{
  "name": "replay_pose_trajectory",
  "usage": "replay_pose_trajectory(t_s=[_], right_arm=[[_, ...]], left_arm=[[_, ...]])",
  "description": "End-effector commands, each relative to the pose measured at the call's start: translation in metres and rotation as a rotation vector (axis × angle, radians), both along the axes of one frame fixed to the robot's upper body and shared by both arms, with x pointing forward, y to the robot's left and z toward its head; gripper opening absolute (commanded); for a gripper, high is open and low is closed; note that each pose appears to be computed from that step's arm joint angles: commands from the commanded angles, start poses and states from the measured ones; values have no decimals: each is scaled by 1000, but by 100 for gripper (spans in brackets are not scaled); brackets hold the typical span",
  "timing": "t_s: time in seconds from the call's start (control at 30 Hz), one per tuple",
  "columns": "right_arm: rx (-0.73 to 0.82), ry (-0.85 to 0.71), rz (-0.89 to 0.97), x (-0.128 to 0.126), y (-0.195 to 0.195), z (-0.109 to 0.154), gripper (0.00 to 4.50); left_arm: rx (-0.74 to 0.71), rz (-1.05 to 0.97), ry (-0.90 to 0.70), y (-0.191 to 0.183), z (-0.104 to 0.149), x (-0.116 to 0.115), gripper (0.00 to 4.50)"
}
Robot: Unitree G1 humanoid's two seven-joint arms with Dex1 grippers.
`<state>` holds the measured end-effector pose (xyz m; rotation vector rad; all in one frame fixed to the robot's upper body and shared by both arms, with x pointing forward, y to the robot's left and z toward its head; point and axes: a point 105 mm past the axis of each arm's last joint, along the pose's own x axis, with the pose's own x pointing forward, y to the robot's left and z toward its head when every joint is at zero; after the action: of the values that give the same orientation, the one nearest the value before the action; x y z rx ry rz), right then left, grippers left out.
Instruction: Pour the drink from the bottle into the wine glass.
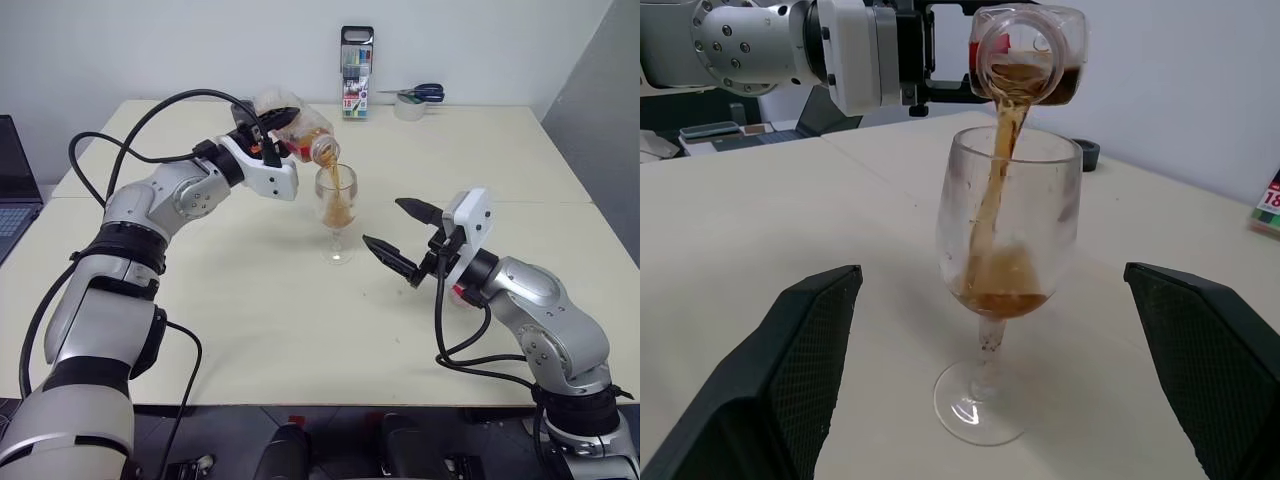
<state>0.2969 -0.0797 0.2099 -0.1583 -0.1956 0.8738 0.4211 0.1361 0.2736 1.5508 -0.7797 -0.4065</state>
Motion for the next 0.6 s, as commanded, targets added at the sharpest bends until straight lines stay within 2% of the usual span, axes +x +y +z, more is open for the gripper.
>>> replay_pose_trajectory(t_s=[0.03,0.6], right_arm=[[13,-43,27,-9,3,11,450],[14,-32,35,-11,5,10,450]], left_arm=[[-14,-14,-80,-1,26,-4,168],[-2,-7,-91,0,28,-3,168]])
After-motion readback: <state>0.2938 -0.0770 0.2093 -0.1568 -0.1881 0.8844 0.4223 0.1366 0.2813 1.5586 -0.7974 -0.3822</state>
